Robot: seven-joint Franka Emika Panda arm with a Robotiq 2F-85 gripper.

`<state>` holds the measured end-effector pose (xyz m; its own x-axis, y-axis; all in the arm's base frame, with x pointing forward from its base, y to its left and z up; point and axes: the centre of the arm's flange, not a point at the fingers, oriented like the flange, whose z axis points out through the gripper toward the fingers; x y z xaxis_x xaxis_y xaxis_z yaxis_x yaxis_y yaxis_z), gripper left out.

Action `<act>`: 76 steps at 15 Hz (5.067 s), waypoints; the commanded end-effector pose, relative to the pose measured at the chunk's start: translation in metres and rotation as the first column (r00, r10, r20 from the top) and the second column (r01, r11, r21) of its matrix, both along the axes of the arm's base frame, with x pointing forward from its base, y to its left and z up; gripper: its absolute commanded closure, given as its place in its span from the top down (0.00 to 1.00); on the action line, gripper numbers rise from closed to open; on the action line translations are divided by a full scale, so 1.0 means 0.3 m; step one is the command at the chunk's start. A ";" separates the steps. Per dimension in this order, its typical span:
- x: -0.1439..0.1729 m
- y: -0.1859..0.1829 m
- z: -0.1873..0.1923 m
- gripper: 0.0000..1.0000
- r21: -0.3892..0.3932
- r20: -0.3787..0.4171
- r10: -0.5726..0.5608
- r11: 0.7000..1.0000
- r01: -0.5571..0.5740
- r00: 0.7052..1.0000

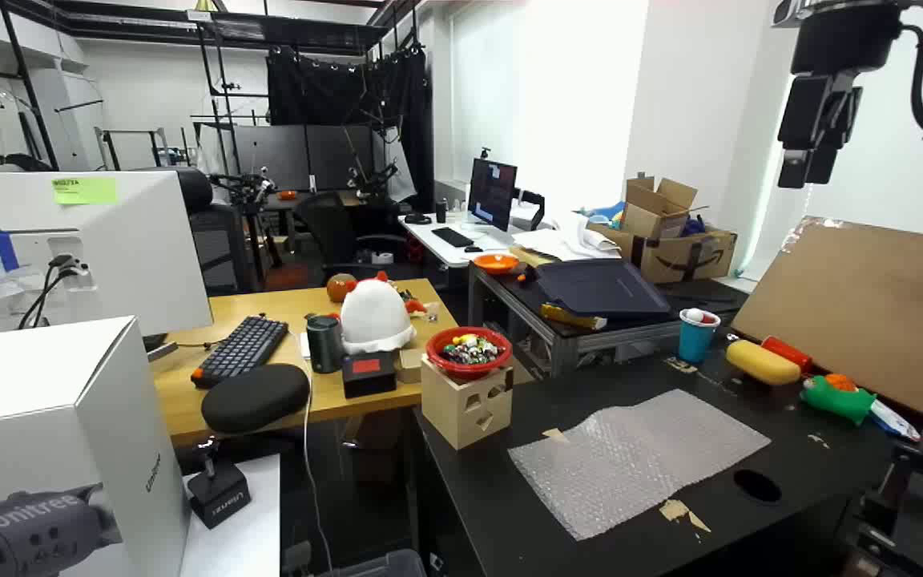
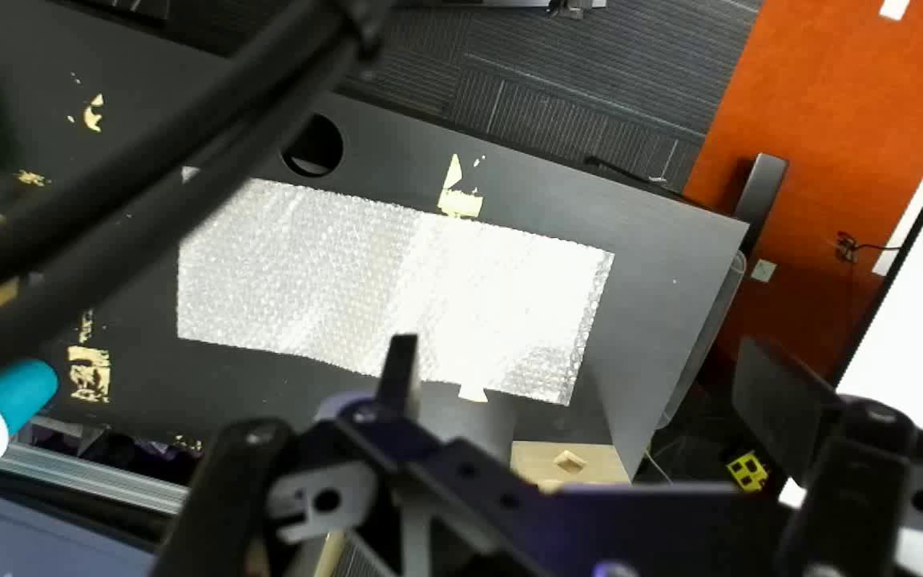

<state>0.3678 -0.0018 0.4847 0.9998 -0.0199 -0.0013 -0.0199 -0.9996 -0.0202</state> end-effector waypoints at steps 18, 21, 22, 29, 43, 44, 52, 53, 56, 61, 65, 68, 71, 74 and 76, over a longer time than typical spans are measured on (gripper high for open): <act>0.000 0.000 -0.001 1.00 0.000 0.000 0.000 1.000 0.000 1.000; 0.010 -0.002 -0.023 1.00 0.010 -0.009 -0.001 1.000 0.001 1.000; 0.021 0.003 -0.043 1.00 0.012 -0.016 0.000 1.000 0.000 1.000; 0.160 -0.015 -0.196 1.00 0.004 -0.076 -0.009 1.000 0.009 0.997; 0.309 -0.375 -0.717 1.00 0.036 -0.177 -0.353 0.930 0.365 0.919; 0.319 -0.379 -0.737 1.00 0.050 -0.184 -0.371 0.921 0.386 0.910; 0.420 -0.299 -0.860 1.00 0.057 -0.256 -0.441 0.882 0.469 0.860; 0.441 -0.280 -0.875 1.00 0.056 -0.269 -0.455 0.872 0.486 0.849; 0.465 -0.260 -0.886 1.00 0.056 -0.278 -0.464 0.866 0.496 0.841; 0.454 -0.337 -1.014 1.00 -0.002 -0.275 -0.513 0.846 0.533 0.813; 0.411 -0.467 -1.171 1.00 -0.047 -0.260 -0.522 0.847 0.529 0.812; 0.372 -0.560 -1.297 1.00 -0.041 -0.229 -0.521 0.849 0.527 0.822; 0.322 -0.635 -1.404 1.00 -0.007 -0.177 -0.499 0.863 0.506 0.849; 0.285 -0.714 -1.477 1.00 0.008 -0.146 -0.481 0.873 0.487 0.865; 0.266 -0.771 -1.497 1.00 0.005 -0.135 -0.474 0.878 0.479 0.870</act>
